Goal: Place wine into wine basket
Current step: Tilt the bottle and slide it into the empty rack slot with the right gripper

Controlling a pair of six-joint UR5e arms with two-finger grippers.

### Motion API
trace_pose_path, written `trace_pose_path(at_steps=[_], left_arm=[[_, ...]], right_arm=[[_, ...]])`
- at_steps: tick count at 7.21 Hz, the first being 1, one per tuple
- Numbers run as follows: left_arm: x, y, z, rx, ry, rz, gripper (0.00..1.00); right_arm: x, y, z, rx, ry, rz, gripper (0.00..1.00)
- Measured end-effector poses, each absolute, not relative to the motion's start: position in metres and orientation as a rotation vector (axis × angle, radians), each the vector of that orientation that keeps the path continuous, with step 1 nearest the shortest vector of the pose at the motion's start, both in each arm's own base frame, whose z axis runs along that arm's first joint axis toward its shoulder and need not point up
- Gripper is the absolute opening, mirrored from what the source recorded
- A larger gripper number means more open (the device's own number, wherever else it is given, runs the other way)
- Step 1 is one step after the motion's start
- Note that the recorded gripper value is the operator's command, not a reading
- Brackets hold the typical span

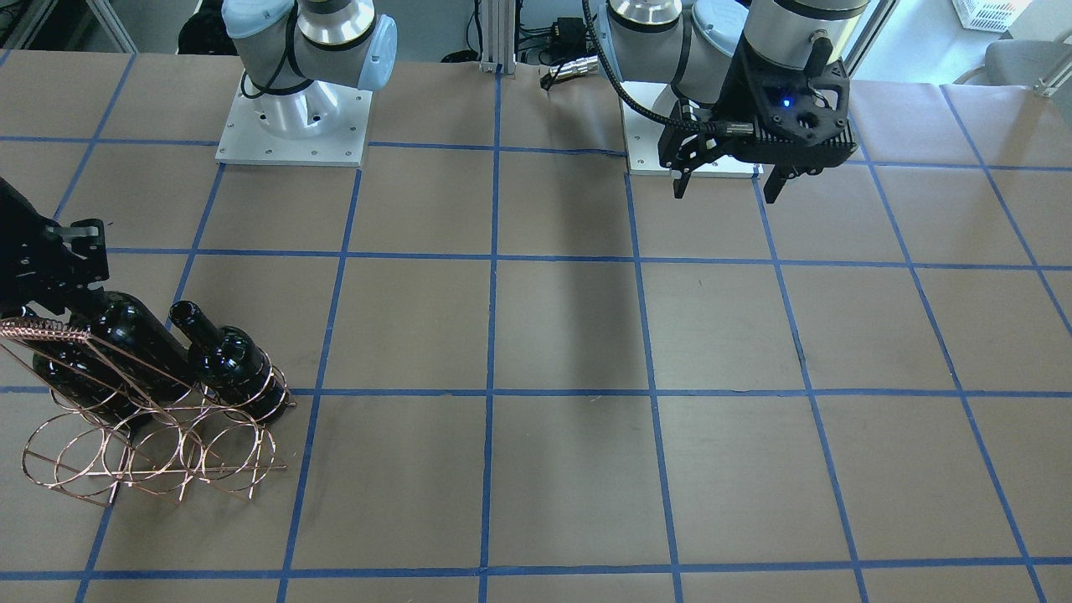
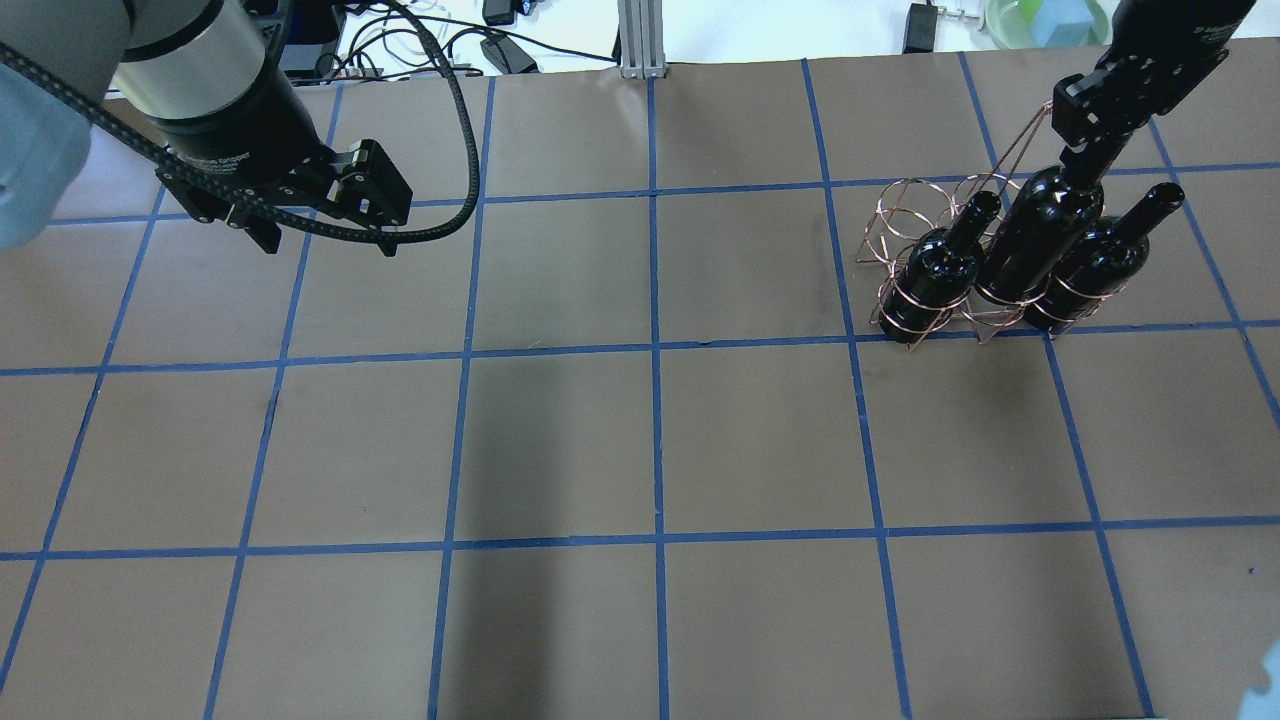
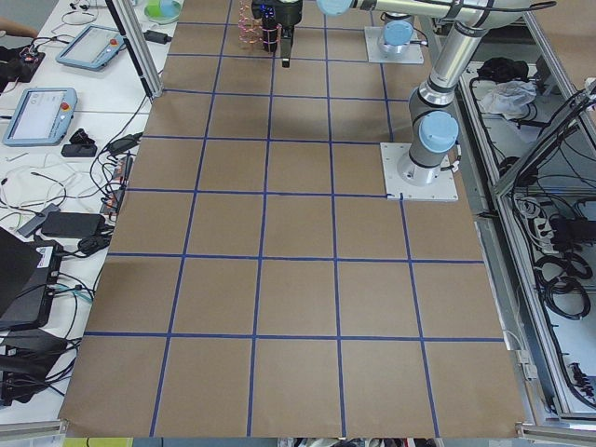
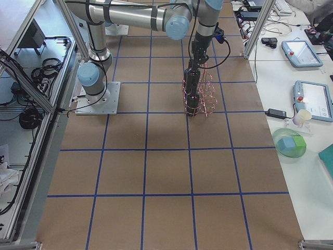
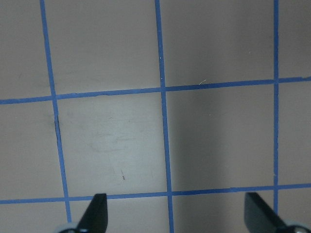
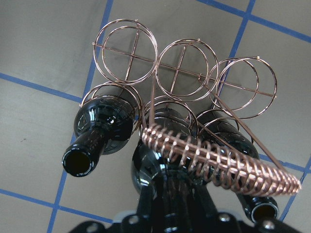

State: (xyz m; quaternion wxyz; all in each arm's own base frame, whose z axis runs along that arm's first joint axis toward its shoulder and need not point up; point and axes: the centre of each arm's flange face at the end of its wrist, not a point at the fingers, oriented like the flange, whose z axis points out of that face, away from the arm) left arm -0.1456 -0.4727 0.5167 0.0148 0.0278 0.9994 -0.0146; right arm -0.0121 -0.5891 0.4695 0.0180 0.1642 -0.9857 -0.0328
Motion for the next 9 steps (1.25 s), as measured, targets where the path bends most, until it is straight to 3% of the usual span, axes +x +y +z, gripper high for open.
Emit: trace_pose_path(at_steps=[9], left_arm=[[-0.146, -0.471, 0.517, 0.087, 3.111, -0.047, 1.0]], right_arm=[[-0.019, -0.612, 0.427, 0.53, -3.071, -0.154, 0.0]])
